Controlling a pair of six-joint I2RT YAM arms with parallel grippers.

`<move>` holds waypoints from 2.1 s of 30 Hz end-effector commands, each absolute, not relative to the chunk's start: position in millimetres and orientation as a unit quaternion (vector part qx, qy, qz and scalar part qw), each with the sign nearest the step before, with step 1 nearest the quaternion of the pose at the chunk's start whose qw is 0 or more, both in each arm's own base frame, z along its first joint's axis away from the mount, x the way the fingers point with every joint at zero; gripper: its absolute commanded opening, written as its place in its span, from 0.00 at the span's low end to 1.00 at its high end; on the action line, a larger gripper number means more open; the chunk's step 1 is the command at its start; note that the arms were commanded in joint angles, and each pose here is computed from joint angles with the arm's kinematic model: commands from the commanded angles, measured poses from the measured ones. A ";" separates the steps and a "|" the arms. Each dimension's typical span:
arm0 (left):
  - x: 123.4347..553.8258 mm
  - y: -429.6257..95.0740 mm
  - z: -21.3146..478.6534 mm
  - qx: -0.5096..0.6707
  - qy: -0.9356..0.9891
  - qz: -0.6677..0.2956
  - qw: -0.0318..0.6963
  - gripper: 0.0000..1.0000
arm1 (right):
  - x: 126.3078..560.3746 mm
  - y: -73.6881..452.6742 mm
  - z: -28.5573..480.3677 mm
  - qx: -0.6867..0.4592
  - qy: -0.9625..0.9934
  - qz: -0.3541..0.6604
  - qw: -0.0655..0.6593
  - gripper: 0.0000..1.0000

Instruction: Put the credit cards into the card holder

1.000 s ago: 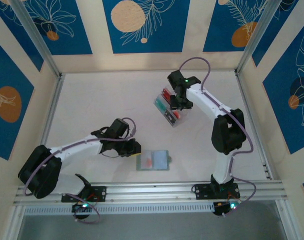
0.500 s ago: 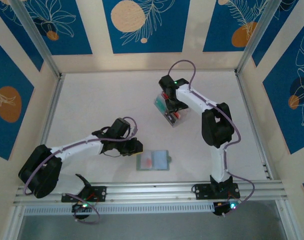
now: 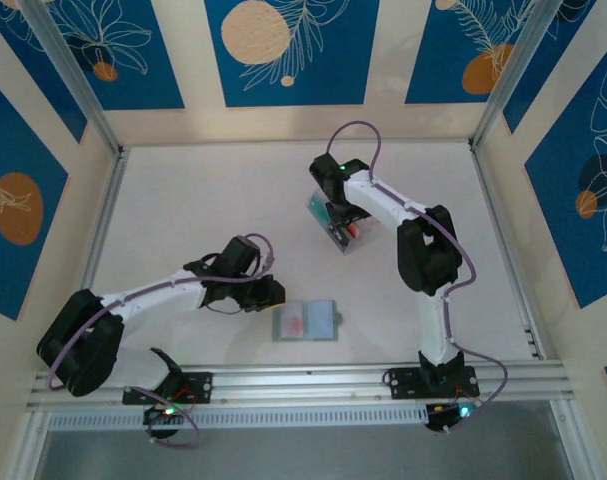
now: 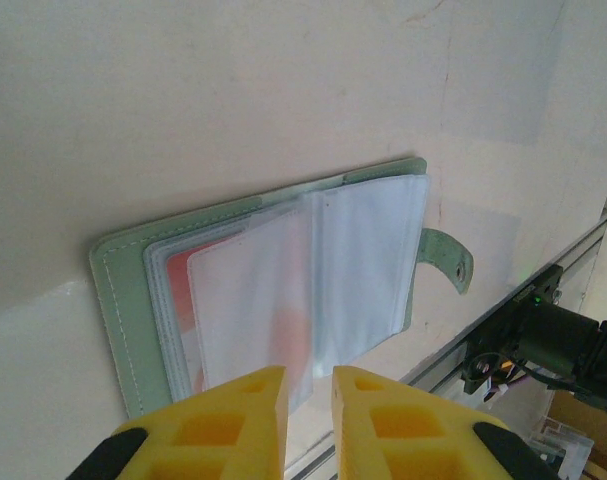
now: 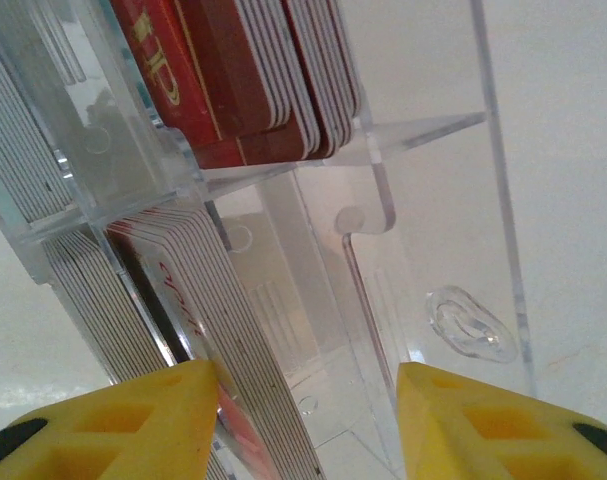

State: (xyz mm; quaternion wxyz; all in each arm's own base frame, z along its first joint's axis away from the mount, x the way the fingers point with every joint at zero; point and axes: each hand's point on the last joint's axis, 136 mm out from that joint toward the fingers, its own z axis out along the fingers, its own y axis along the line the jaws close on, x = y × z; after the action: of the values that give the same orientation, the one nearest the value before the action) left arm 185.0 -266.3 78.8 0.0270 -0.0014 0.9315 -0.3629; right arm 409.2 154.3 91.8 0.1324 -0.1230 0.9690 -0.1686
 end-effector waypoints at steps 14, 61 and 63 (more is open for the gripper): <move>182.1 -265.9 75.3 0.000 0.934 -0.357 0.026 0.19 | 414.2 140.3 101.9 -0.137 0.954 -0.226 0.142 0.39; 180.0 -263.3 73.4 0.001 0.936 -0.352 0.022 0.19 | 414.8 157.8 125.9 -0.166 0.959 -0.180 0.142 0.02; 180.3 -262.9 74.1 0.001 0.936 -0.352 0.024 0.19 | 413.5 161.9 127.9 -0.168 0.961 -0.169 0.142 0.00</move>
State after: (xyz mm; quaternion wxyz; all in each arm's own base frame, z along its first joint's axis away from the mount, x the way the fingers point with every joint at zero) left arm 184.9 -265.4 77.7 0.0272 -0.0023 0.9323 -0.3608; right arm 414.4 152.4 110.7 0.1296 -0.1650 0.9585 -0.1931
